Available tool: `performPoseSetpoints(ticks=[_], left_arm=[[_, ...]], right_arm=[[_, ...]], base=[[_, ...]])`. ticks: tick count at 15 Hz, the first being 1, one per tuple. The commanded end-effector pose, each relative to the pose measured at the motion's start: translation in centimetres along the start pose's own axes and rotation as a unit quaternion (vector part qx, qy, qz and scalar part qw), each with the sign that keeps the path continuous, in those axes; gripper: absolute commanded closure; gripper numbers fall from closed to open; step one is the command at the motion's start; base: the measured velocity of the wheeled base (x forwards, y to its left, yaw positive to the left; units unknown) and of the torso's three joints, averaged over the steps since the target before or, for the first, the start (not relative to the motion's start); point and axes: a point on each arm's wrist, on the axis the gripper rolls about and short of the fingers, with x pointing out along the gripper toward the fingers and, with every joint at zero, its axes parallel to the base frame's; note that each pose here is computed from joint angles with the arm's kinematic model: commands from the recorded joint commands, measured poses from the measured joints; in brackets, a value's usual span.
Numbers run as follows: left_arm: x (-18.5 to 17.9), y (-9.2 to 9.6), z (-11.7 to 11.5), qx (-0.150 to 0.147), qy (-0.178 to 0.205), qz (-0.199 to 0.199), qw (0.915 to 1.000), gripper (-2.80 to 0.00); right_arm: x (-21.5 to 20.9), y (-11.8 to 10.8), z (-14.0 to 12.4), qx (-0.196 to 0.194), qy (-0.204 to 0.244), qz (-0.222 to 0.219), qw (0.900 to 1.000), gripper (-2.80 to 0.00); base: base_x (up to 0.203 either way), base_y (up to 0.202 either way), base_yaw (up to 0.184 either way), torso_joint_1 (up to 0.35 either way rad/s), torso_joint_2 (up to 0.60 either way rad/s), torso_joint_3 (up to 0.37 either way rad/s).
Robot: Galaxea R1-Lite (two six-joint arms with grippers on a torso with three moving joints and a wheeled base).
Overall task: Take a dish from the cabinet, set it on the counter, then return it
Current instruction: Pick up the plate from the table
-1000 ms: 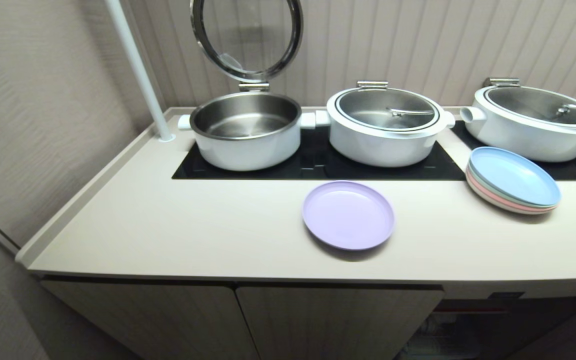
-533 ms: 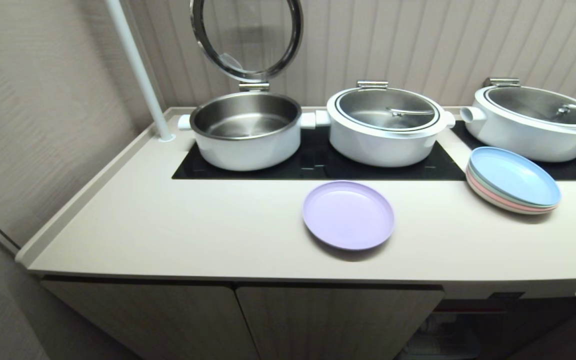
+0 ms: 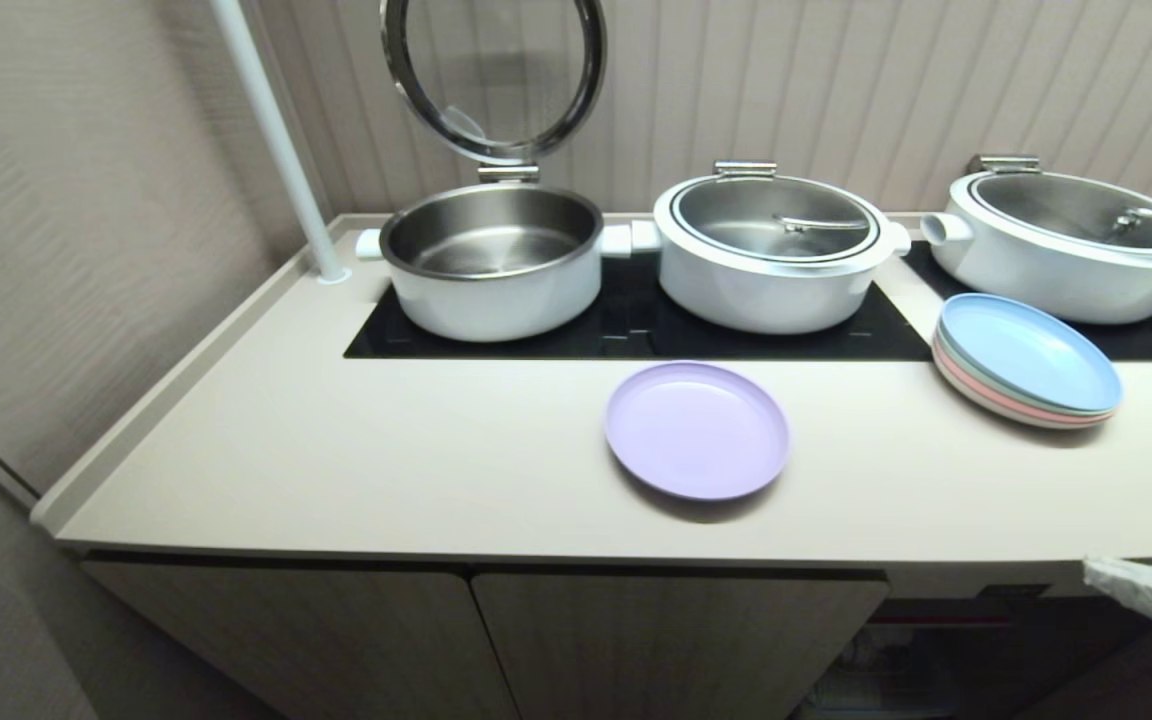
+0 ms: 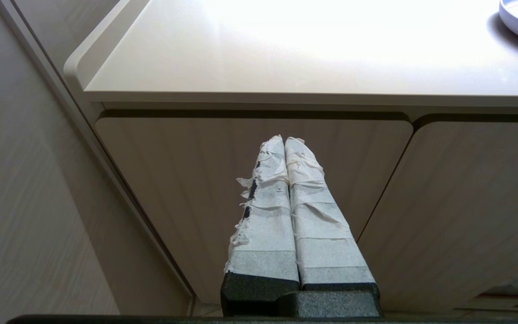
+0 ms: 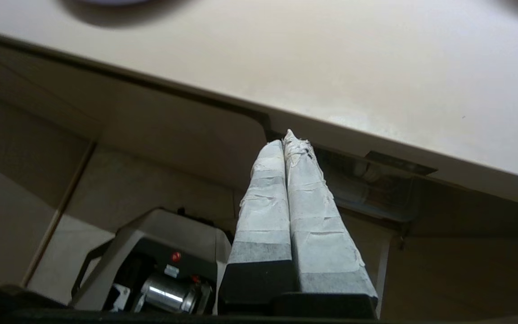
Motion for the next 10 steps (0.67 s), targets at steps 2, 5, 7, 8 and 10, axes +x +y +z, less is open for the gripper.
performPoseSetpoints(ticks=[2,5,7,8,10], left_arm=[[0.0,0.0,0.0,0.0,0.0,0.0,1.0,0.0],[0.0,0.0,0.0,0.0,0.0,0.0,1.0,0.0],[0.0,0.0,0.0,0.0,0.0,0.0,1.0,0.0],[0.0,0.0,0.0,0.0,0.0,0.0,1.0,0.0],[0.0,0.0,0.0,0.0,0.0,0.0,1.0,0.0]], right_arm=[[1.0,-0.4,-0.4,-0.012,0.033,0.007,0.999,0.0],[2.7,-1.1,0.3,-0.034,0.058,0.016,0.998,0.0],[3.8,-1.4,1.3,-0.041,0.062,0.025,0.997,0.0],[4.4,-1.5,2.0,-0.045,0.062,0.029,0.997,0.0],[5.8,-1.6,3.5,-0.056,0.064,0.032,0.996,0.0]], base=[[0.0,0.0,0.0,0.0,0.0,0.0],[0.0,0.0,0.0,0.0,0.0,0.0],[0.0,0.0,0.0,0.0,0.0,0.0],[0.0,0.0,0.0,0.0,0.0,0.0],[0.0,0.0,0.0,0.0,0.0,0.0]])
